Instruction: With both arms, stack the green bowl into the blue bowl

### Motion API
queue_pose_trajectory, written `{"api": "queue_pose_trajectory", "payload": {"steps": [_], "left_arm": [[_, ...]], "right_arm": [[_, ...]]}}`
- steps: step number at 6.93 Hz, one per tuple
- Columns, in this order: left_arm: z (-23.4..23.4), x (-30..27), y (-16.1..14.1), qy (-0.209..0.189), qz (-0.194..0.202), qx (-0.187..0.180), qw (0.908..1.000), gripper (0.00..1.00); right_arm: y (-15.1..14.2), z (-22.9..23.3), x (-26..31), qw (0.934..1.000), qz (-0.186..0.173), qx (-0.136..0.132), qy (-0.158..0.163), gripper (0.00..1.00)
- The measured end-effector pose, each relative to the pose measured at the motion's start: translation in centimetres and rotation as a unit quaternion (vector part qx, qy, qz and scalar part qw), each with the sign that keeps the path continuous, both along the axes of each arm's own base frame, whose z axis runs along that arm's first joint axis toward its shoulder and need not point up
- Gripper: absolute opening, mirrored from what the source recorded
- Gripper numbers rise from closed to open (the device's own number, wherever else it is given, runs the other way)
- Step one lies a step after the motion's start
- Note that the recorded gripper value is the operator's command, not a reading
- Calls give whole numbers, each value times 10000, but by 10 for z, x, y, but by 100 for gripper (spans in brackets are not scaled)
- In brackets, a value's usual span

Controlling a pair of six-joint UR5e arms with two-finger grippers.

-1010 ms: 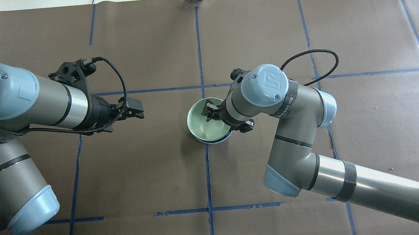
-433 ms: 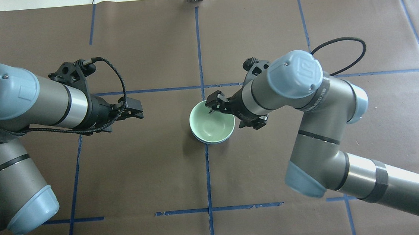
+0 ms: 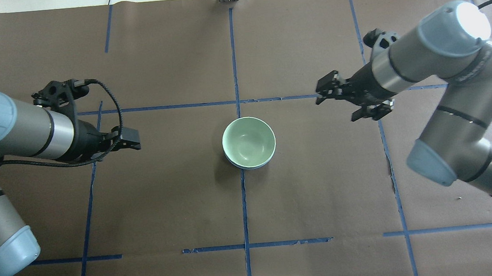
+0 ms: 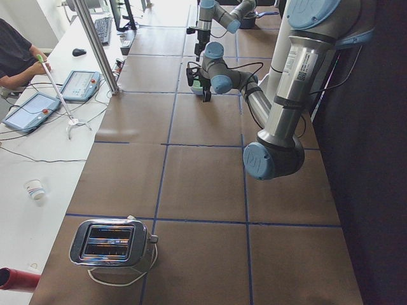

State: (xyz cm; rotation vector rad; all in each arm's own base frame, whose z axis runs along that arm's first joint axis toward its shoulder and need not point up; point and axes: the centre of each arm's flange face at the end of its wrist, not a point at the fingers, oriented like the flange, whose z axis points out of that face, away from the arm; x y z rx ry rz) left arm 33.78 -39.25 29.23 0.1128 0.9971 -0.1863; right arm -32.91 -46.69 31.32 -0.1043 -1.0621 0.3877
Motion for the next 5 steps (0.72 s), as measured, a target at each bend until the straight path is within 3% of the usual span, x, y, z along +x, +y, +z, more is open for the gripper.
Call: {"api": "queue_pose_trajectory", "payload": {"steps": [2, 5], "left_arm": [[57, -71, 1, -492, 555, 531, 9958, 100], [155, -213, -22, -810, 1356, 1009, 9823, 100]], "right_arm": [[-7, 94, 99, 9944, -407, 775, 594, 100], [20, 228, 256, 9717, -1088, 1675, 1261, 100]]}}
